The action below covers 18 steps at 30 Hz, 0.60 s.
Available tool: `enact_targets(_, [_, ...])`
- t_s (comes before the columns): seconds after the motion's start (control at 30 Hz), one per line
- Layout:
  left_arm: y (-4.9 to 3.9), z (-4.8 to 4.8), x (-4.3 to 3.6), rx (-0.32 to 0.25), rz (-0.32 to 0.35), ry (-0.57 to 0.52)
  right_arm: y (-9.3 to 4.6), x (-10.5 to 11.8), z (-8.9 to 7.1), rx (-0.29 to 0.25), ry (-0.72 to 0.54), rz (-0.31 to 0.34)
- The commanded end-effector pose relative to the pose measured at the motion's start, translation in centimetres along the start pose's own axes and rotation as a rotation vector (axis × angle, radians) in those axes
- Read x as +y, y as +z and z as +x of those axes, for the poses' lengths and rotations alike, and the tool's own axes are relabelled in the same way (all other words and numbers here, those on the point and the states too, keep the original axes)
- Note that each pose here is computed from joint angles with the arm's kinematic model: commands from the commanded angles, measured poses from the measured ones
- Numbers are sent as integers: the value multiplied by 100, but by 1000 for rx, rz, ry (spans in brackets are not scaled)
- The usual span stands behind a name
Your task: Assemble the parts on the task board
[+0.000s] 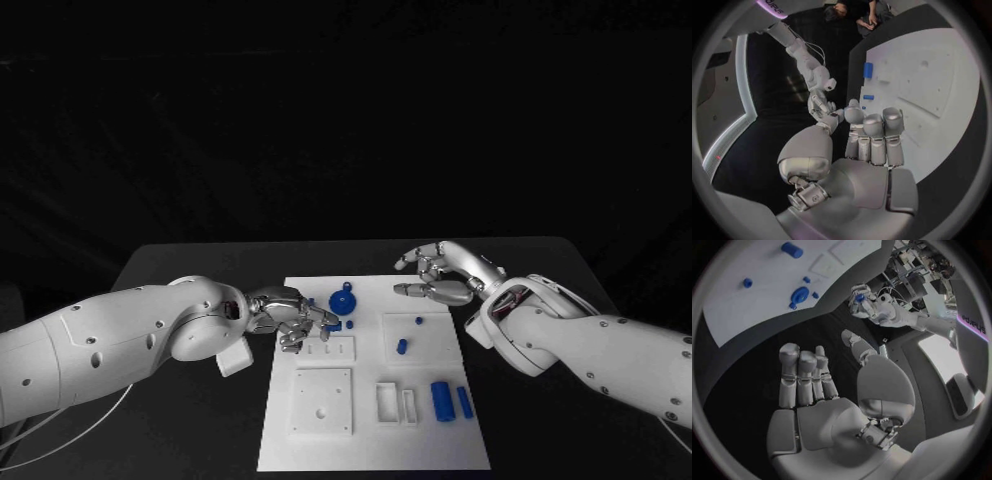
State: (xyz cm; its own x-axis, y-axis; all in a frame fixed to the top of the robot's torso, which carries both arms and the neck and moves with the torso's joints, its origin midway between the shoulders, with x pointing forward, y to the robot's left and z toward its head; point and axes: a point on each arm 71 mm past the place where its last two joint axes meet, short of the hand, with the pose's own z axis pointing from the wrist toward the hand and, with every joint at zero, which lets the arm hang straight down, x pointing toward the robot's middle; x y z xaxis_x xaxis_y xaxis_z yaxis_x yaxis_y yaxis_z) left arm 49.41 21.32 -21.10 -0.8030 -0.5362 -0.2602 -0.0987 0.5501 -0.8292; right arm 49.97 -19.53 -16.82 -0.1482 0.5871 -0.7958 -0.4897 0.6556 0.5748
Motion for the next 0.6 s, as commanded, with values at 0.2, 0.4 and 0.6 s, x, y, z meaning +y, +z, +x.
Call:
enact_targets(0.2, [37,-198,-80,-184,-307,163,136,-142,-355,-114,14,50])
enact_targets(0.4, [193,-143,-177,-174,-370,261,238,-192,-542,-154,-8,64])
enact_targets(0.6, [336,-86,-283,-159,-416,336,324,-230,-640,-170,-26,78])
